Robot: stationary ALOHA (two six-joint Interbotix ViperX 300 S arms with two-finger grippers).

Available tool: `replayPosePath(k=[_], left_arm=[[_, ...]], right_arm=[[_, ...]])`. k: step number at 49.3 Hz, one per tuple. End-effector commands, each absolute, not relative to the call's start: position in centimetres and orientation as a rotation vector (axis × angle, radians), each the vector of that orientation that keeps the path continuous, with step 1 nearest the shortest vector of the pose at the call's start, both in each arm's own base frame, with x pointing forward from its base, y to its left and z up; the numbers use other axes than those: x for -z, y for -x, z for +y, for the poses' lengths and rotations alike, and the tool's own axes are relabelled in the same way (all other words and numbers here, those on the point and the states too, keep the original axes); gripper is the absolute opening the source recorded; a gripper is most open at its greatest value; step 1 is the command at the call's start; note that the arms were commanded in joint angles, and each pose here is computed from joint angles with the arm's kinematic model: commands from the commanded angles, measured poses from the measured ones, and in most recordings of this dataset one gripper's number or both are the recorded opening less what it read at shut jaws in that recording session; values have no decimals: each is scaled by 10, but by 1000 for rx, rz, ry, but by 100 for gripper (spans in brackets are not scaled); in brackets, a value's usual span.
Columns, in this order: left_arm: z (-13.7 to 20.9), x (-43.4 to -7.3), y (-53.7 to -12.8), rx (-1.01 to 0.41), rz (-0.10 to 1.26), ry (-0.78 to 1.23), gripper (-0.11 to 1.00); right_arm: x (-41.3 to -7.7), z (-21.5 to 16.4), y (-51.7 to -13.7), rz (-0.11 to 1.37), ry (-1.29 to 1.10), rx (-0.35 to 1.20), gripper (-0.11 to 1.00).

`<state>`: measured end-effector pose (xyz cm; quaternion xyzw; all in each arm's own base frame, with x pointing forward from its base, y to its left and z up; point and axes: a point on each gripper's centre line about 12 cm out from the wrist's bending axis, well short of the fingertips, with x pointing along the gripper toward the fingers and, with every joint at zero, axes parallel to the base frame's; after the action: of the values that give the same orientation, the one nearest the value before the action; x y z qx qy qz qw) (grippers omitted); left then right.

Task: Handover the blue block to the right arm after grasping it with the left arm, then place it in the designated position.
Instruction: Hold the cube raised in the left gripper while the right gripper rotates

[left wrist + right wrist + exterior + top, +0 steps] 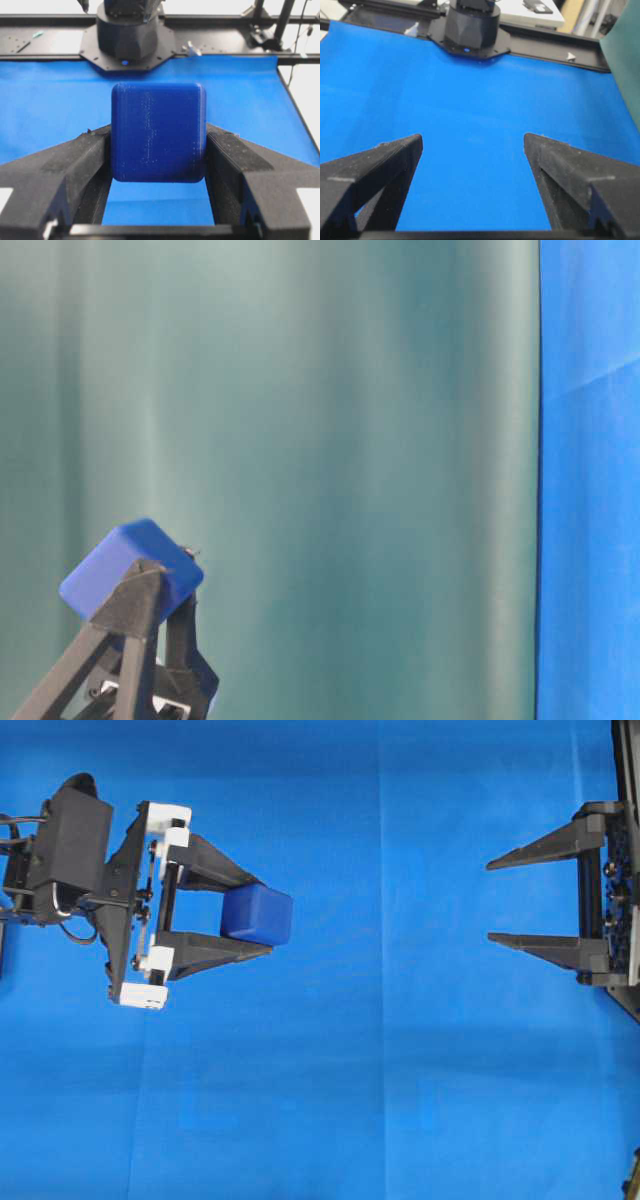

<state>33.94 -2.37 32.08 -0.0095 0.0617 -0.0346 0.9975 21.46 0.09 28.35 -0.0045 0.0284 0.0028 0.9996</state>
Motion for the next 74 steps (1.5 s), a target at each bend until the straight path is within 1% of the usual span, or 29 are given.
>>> replayPosePath(k=[1, 8, 18, 26, 34, 43, 48, 60, 67, 74], left_arm=[[-25, -332, -339, 72, 87, 22, 46], [-25, -330, -339, 72, 91, 23, 46], [-25, -328, -339, 72, 96, 23, 46], [-25, -327, -338, 73, 99, 23, 46], [-26, -327, -338, 77, 98, 23, 46], [-28, -328, -338, 81, 92, 23, 46], [-28, -327, -339, 81, 90, 23, 46], [-28, -329, -338, 81, 84, 23, 46], [-27, -329, -338, 80, 84, 23, 46], [-28, -328, -338, 81, 85, 23, 46]], right_arm=[[-294, 1, -217, 28, 12, -6, 93], [-296, 1, -218, 28, 14, -6, 93], [-313, 2, -221, 0, 73, -10, 93], [-324, 4, -224, 4, 261, -30, 92], [-336, 12, -226, -31, 481, -66, 92], [-339, 22, -225, -73, 806, -113, 92], [-339, 26, -225, -90, 928, -132, 92], [-337, 33, -224, -104, 1121, -169, 92], [-333, 32, -224, -89, 1238, -176, 92], [-330, 32, -227, -74, 1276, -184, 92]])
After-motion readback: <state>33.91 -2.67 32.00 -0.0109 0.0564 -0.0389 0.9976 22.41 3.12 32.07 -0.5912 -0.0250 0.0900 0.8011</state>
